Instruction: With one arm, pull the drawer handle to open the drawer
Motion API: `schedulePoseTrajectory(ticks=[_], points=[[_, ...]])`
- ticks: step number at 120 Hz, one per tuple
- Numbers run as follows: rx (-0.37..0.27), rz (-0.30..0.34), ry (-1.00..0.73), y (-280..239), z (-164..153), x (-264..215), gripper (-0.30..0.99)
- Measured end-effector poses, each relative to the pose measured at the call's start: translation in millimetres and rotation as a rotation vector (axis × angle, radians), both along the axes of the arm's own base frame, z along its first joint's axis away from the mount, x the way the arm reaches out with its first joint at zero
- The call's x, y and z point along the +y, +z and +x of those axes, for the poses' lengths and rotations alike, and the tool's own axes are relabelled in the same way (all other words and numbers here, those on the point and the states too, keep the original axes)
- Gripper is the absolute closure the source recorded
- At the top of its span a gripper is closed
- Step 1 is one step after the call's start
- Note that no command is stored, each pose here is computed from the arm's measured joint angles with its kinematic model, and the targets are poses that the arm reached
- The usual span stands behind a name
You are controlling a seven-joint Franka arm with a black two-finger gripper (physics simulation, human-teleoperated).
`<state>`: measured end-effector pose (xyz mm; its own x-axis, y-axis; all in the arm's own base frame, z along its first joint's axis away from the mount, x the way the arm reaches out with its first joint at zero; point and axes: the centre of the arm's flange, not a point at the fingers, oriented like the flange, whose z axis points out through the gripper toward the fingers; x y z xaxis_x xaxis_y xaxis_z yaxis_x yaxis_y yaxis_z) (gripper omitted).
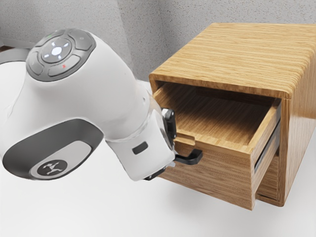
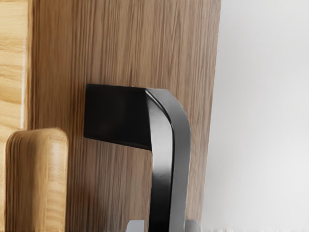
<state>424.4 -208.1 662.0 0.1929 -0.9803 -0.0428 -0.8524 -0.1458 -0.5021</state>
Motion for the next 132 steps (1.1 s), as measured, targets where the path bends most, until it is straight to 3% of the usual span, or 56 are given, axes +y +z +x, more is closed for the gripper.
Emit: schedulePoseTrajectory(ticks=[47,58,67,80,95,117,132], points=[[0.027,0.022,0.062,-15.9,-46.9,5.1,0.81],[0.027,0.027,0.071,-15.9,-58.8,2.8,0.77],[0.035,0.025,0.072,-13.0,-71.5,-2.2,0.66],[0.053,0.026,0.077,-14.2,-79.7,-6.6,0.66],[0.070,0.023,0.069,-17.0,-89.7,-17.6,0.55],[0.071,0.025,0.070,-14.6,-109.1,-23.4,0.66],[0.087,0.028,0.083,-16.8,-112.8,-21.5,0.60]])
